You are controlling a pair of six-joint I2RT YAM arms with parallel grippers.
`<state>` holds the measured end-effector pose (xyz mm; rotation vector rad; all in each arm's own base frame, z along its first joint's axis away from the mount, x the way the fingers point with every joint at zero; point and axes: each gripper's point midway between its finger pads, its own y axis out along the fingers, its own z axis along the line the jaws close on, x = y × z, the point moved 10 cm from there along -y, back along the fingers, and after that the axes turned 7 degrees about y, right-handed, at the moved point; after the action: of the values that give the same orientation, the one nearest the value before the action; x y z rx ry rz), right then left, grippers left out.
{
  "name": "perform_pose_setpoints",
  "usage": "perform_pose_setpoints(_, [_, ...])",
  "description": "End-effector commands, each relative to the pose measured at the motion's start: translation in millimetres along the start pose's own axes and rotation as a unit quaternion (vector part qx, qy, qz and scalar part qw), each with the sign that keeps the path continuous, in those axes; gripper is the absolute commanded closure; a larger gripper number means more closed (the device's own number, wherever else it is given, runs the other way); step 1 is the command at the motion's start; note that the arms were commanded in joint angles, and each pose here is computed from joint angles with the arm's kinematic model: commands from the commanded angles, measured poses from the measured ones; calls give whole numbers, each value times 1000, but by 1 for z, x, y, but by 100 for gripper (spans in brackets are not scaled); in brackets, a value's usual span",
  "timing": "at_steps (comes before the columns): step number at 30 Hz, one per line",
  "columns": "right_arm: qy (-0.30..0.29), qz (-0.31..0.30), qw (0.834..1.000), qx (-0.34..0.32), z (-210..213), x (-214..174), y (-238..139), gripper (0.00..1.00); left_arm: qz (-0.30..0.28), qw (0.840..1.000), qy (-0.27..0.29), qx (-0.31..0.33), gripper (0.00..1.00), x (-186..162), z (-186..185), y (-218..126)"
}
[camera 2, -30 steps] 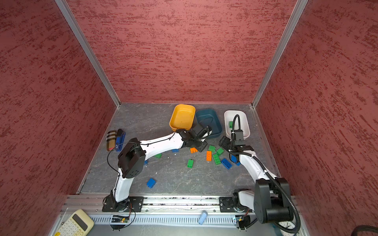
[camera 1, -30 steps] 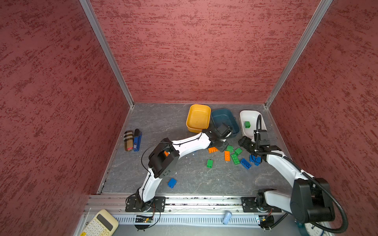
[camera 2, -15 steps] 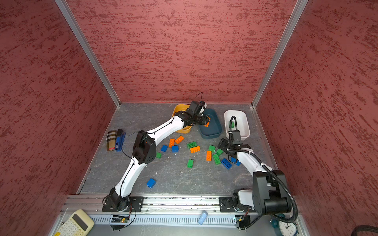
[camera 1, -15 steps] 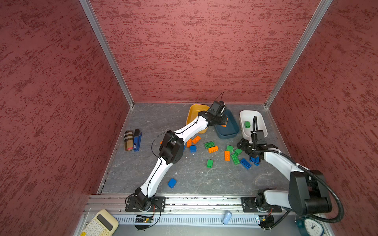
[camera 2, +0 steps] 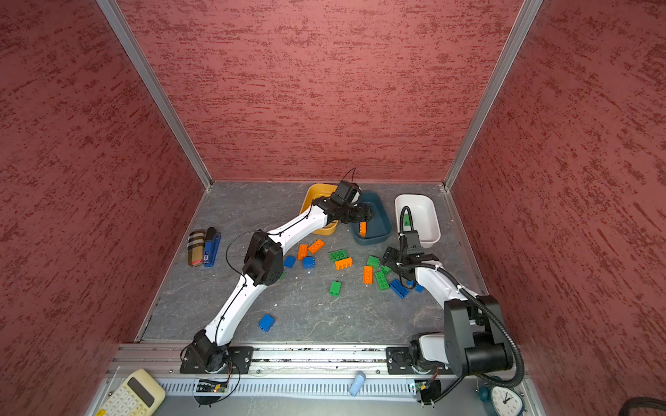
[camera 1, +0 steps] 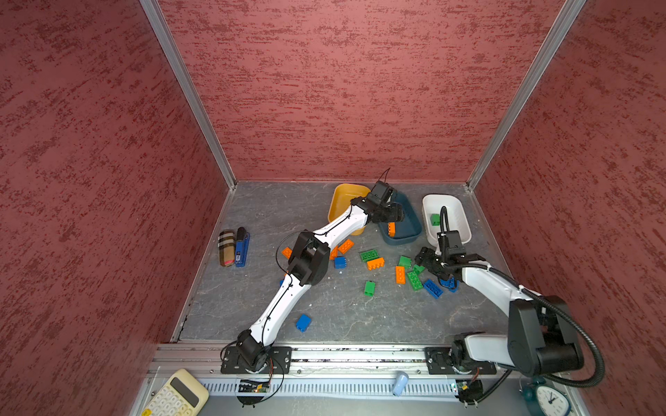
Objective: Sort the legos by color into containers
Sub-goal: 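Carry the orange brick into the teal tub and release it with the left gripper, then grasp another green brick with the right gripper while the left gripper withdraws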
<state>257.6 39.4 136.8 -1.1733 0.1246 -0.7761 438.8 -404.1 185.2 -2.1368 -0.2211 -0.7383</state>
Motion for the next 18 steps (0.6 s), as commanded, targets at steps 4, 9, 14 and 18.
perform_pose_setpoints(4, [1,-10,999,-38,4,-1,5,26,-57,996,71,3,0,20,-41,-66])
perform_pose_setpoints(9, [-10,-17,998,-64,7,-4,9,32,-100,988,115,30,1,8,-49,-100])
perform_pose_setpoints(14, [-25,-22,995,-92,11,-6,14,39,-135,981,121,61,1,-12,-43,-128])
perform_pose_setpoints(18, [-41,-31,992,-115,14,-7,19,43,-157,974,122,112,1,-32,-33,-146])
